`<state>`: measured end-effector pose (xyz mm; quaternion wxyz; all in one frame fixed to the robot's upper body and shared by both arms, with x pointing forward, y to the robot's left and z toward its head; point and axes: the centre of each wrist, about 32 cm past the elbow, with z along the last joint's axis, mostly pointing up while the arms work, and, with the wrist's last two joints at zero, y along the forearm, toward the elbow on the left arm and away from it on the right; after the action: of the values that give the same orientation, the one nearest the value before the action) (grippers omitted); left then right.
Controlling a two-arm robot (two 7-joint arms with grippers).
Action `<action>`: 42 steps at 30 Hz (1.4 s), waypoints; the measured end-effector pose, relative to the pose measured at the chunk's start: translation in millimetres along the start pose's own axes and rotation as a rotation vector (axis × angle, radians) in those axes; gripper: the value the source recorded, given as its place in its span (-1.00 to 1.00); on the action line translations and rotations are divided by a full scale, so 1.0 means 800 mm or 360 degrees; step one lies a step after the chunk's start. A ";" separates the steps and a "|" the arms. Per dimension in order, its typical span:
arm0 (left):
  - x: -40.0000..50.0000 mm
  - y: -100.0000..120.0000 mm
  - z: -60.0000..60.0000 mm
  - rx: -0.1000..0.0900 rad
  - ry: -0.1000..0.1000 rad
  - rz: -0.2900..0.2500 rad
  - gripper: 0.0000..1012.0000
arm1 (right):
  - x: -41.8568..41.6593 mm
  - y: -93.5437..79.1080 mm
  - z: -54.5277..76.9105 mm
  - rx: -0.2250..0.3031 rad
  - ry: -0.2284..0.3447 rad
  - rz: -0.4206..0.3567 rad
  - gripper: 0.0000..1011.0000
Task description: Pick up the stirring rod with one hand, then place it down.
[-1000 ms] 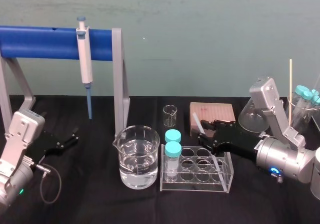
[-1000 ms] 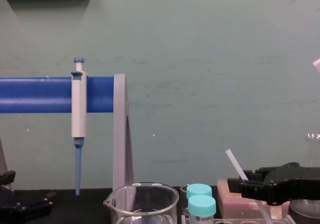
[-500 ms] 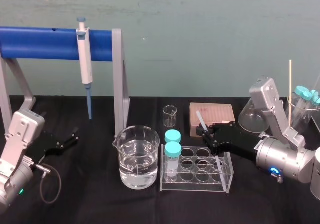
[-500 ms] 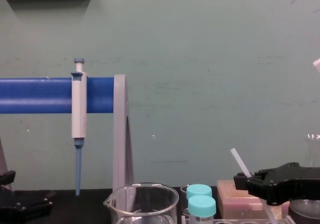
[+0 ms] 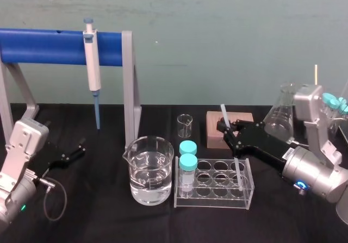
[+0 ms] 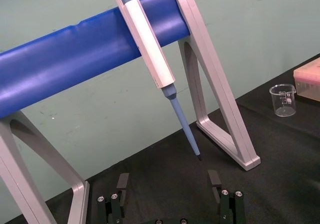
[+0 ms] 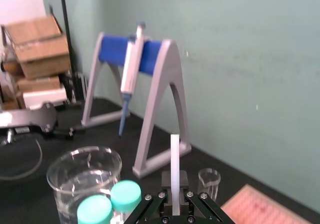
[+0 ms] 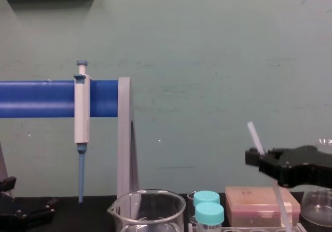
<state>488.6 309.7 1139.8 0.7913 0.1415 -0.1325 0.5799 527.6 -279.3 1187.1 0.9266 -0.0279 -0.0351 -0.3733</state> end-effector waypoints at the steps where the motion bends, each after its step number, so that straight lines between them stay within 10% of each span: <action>1: 0.000 0.000 0.000 0.0000 0.0000 0.0000 0.98 | -0.001 -0.002 -0.002 0.0046 -0.0009 0.0001 -0.87; 16: 0.000 0.000 0.000 0.0000 0.0000 0.0000 0.98 | -0.006 -0.024 -0.010 0.0332 0.0002 -0.0009 -0.87; 29: 0.000 0.000 0.000 0.0000 0.0000 0.0000 0.98 | 0.040 0.006 0.058 0.0622 -0.0108 -0.0046 -0.87; 42: 0.000 0.000 0.000 0.0000 0.0000 0.0000 0.98 | 0.047 0.019 0.067 0.0650 -0.0136 -0.0033 -0.87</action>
<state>488.6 309.7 1139.8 0.7913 0.1415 -0.1325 0.5799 562.5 -290.2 1243.7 0.9068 0.1451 -0.1496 -0.3665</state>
